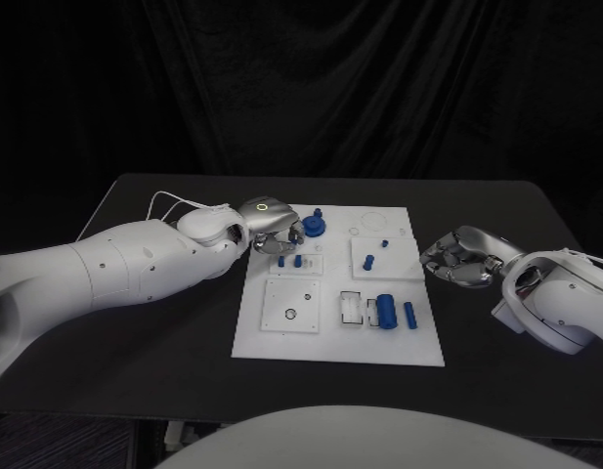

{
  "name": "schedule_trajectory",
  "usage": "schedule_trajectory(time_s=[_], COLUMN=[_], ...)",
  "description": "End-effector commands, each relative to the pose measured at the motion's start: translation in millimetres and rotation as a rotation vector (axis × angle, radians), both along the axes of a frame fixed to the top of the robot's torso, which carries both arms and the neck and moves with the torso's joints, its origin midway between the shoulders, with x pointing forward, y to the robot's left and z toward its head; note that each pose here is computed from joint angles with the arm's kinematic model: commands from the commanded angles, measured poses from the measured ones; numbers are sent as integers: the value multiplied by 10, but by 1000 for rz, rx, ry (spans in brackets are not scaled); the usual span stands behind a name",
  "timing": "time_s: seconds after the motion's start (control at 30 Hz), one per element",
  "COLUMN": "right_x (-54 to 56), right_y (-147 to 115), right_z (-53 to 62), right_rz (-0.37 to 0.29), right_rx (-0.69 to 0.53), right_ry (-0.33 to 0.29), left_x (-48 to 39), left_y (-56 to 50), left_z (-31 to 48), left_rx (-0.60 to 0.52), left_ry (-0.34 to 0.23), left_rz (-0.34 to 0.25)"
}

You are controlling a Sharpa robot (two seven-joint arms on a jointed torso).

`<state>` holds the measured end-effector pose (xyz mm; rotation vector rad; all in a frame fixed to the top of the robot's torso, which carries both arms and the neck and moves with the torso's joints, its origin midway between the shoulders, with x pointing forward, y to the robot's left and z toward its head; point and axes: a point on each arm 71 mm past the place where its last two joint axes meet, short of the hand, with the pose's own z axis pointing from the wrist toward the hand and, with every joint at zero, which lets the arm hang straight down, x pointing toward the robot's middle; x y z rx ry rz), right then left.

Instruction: Assemble the parts on the task board

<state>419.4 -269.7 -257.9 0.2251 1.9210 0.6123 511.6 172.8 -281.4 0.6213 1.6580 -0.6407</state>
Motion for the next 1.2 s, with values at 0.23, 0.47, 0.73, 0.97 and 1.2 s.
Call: schedule_trajectory(time_s=[0.23, 0.47, 0.73, 0.97, 1.2], right_x=[-9, -8, -6, -4, 0], right_y=[-3, 1, 0, 1, 6], right_z=[-8, -8, -9, -11, -14], right_rz=[-4, -2, -2, -2, 0], right_rx=[-6, -6, -6, -7, -7], right_ry=[9, 9, 9, 10, 11], left_x=[50, 64, 67, 66, 64], left_y=[-58, -67, -39, 5, 39], left_z=[-15, -20, -29, -33, -33], left_rx=[13, 15, 21, 25, 26], left_ry=[10, 9, 14, 18, 17], left_rz=[-1, 1, 9, 17, 23])
